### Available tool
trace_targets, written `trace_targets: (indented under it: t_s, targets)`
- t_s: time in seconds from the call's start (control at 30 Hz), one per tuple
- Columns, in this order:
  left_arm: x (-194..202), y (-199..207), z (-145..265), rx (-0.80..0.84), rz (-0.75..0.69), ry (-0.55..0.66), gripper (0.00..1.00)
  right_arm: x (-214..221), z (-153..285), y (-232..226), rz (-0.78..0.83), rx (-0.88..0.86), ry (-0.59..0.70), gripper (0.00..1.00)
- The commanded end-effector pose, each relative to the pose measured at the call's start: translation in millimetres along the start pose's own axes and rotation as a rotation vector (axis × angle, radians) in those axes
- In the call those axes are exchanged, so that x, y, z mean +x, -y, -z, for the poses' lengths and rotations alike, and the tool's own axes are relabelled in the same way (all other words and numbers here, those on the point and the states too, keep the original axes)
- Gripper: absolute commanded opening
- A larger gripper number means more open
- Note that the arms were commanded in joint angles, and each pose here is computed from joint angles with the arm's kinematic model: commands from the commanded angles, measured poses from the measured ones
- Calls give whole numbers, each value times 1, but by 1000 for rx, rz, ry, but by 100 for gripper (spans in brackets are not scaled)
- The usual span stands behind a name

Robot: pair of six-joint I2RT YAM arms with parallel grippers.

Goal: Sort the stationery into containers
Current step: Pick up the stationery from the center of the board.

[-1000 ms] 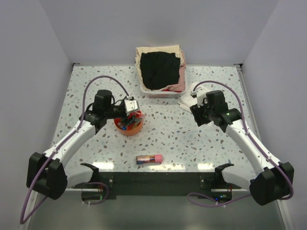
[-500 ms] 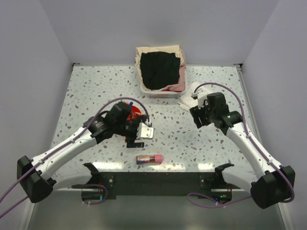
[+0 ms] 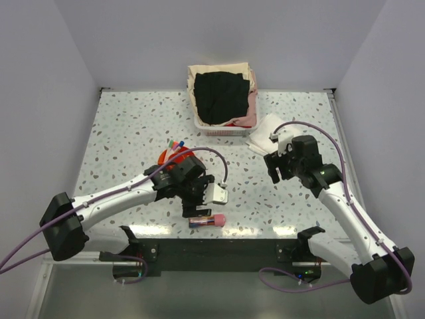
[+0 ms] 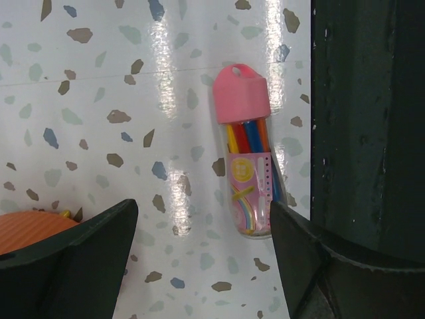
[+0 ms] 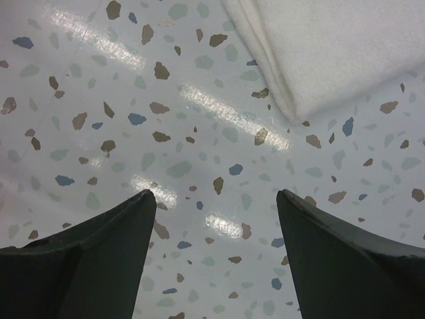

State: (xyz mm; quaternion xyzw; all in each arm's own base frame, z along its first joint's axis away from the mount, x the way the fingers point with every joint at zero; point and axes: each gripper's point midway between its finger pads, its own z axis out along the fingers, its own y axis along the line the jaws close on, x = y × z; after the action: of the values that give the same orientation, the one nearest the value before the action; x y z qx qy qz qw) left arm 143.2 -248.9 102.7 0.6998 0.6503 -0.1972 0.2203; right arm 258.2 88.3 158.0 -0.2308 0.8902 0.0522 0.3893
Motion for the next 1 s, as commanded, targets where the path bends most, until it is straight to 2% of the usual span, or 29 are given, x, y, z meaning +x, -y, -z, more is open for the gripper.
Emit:
trace_targets:
  t_s: [0.0, 0.33, 0.53, 0.73, 0.97]
  targets:
    - [-9, 10, -13, 33, 60, 45, 85, -11, 2, 1, -30, 11, 67, 79]
    - [-17, 19, -35, 95, 106, 53, 82, -13, 10, 5, -47, 42, 106, 79]
    - [-11, 35, -52, 127, 169, 23, 75, -14, 10, 7, -57, 52, 130, 79]
    - [-12, 31, -66, 108, 200, -2, 68, -15, 13, 7, -59, 58, 146, 80]
    - [8, 31, -85, 100, 245, -137, 59, -14, 16, 8, -56, 60, 147, 80]
